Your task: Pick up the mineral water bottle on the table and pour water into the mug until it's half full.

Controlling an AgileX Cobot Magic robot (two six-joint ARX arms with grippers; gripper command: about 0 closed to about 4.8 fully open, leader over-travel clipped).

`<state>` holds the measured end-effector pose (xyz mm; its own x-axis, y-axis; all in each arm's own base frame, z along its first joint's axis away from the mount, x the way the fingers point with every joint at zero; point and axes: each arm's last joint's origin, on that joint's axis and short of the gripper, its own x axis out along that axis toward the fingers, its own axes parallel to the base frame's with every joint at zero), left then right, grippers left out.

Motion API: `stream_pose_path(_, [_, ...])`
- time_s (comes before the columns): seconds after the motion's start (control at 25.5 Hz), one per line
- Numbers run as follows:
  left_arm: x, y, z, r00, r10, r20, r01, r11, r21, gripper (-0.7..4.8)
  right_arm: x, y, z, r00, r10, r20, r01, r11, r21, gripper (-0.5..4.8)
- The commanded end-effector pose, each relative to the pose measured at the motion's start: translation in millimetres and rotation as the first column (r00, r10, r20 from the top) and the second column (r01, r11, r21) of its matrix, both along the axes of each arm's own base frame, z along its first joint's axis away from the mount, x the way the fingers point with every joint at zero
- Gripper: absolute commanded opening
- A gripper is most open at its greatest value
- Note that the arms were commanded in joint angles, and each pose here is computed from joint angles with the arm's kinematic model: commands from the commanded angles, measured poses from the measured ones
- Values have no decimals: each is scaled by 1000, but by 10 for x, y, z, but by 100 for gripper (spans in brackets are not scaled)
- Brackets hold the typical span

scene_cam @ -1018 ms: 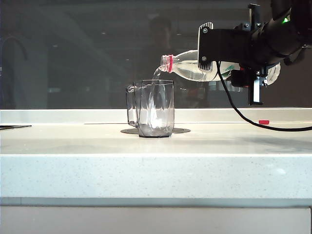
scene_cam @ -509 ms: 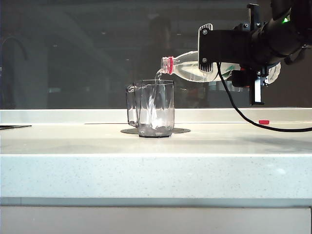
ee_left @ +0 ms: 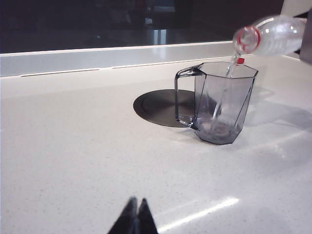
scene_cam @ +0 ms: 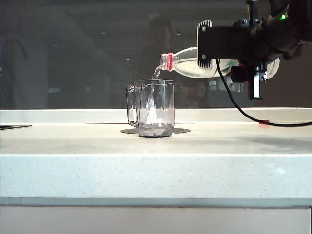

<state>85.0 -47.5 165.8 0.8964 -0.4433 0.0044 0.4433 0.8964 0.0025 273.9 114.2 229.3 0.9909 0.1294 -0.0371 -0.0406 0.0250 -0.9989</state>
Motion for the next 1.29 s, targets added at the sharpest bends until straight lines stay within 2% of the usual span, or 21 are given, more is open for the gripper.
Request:
stream_pose_path(0.04, [-2,0,17,1000,-2,8,2,1000,-8,-4,25,9,217,995,-7,100,2,999,48,201])
stream_pose_path(0.35, [-2,0,17,1000,-2,8,2,1000,-8,-4,34,5,236,994,-28,101,23,999,49,201])
stream_pose_path(0.94, [-2,0,17,1000,-2,8,2,1000,-8,-4,36,-1,233,994,-32,109,35,999,-25,202])
stream_pose_path(1.29, [-2,0,17,1000,-2,8,2,1000,-8,-4,40,-17,235,992,-58,109,61,998,-23,202])
